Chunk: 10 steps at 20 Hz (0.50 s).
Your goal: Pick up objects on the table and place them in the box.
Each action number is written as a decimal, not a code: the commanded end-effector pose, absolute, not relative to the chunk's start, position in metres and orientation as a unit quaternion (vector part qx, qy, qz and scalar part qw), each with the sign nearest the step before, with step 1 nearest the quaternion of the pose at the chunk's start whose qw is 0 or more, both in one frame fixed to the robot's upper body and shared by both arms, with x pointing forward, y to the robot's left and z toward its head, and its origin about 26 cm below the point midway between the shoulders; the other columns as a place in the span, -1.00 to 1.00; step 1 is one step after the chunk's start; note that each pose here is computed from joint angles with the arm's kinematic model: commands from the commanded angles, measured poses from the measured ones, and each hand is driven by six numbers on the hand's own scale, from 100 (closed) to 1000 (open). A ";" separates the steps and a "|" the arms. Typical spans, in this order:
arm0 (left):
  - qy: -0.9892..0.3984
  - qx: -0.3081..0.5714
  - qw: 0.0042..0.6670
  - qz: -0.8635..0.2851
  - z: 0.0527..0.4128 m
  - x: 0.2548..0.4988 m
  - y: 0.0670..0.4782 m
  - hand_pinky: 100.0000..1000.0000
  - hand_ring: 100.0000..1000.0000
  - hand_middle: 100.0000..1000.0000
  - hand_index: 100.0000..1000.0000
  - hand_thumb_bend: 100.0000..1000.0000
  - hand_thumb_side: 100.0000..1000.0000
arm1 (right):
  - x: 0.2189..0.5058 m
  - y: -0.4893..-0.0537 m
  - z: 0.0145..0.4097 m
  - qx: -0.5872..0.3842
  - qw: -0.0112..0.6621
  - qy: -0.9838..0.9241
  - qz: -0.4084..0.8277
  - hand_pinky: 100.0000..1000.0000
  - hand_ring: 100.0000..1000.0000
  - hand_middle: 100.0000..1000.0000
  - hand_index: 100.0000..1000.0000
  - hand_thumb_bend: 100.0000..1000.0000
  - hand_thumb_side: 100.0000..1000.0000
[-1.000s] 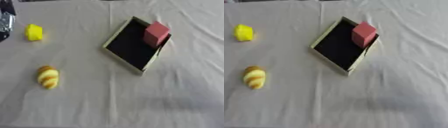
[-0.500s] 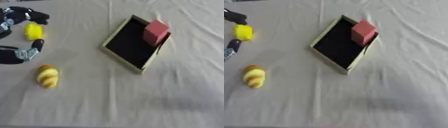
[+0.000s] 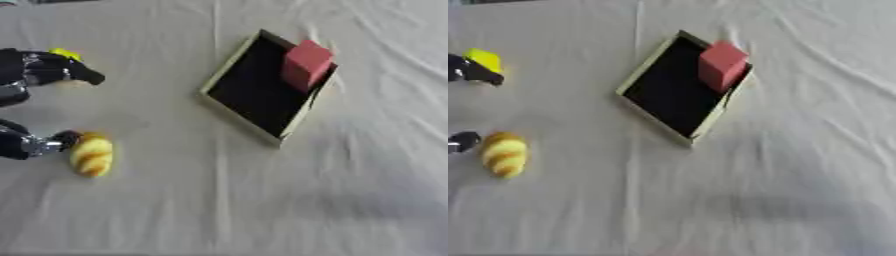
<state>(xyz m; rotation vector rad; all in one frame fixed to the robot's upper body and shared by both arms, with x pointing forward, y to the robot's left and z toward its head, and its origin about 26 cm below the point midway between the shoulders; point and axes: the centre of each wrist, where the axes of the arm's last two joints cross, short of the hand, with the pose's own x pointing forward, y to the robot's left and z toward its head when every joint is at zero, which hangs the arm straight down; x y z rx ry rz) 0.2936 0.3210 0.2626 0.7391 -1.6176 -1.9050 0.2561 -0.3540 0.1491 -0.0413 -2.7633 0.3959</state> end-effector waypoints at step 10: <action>-0.525 0.357 0.235 -0.736 0.251 0.314 0.354 0.75 0.66 0.59 0.84 0.45 -1.00 | 0.256 -0.351 0.158 -0.010 0.174 -0.972 0.157 1.00 0.72 0.31 0.54 -1.00 -0.18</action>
